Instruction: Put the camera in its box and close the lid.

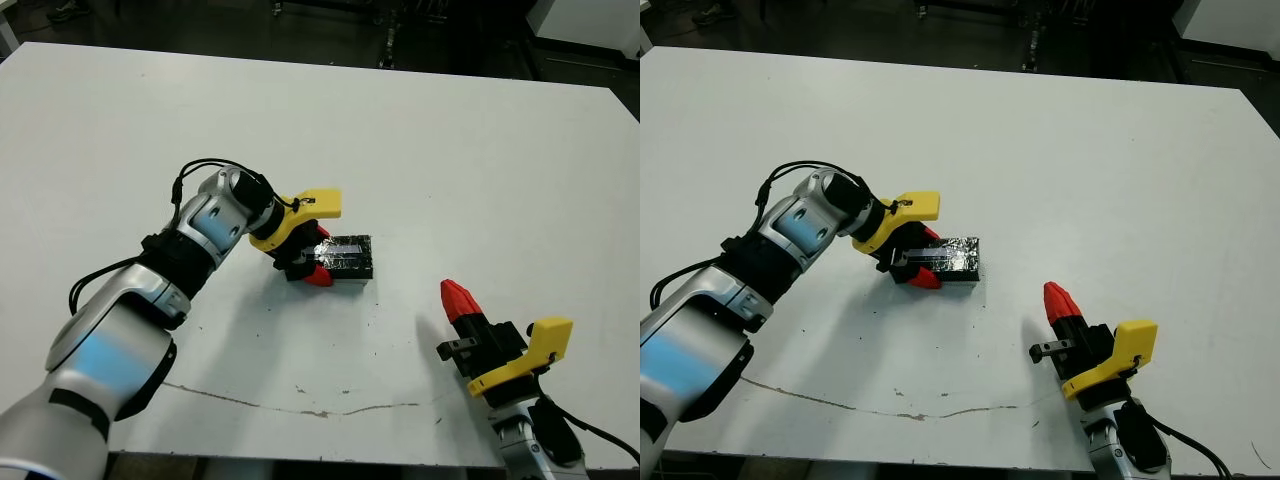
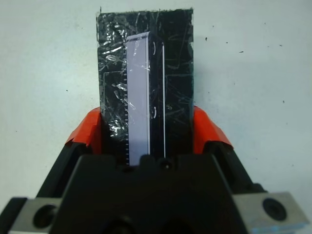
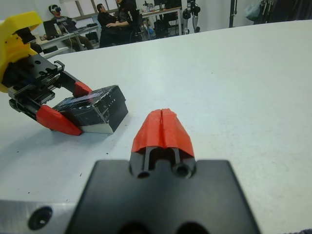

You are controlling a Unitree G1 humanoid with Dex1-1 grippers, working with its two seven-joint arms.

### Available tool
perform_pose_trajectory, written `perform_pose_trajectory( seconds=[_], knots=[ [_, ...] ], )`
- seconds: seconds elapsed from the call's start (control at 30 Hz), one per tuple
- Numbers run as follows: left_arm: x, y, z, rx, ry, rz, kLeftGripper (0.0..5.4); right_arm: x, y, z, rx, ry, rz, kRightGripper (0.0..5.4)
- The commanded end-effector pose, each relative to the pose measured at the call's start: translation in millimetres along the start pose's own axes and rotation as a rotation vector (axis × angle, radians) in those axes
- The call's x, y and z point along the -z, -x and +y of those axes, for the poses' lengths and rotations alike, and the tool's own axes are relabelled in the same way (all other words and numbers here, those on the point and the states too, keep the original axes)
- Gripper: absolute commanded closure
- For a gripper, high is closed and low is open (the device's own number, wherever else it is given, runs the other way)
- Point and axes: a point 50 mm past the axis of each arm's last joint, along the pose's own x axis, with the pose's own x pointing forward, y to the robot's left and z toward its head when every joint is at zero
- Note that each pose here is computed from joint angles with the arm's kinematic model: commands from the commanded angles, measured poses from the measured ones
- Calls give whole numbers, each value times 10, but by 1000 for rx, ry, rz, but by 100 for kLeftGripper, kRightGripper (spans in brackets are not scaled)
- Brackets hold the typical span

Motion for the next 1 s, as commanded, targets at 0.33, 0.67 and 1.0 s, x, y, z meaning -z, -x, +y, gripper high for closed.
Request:
perform_pose_trajectory(
  seconds=[0.33, 0.67, 1.0],
  knots=[
    [77, -462, -374, -39, -83, 47, 91, 13, 36, -33, 1, 24, 4, 540],
    [12, -489, -424, -61, -91, 19, 0, 26, 33, -37, -10, 15, -4, 540],
    [66, -465, -386, -94, -42, -28, 0, 24, 45, -26, 2, 18, 13, 540]
  ],
)
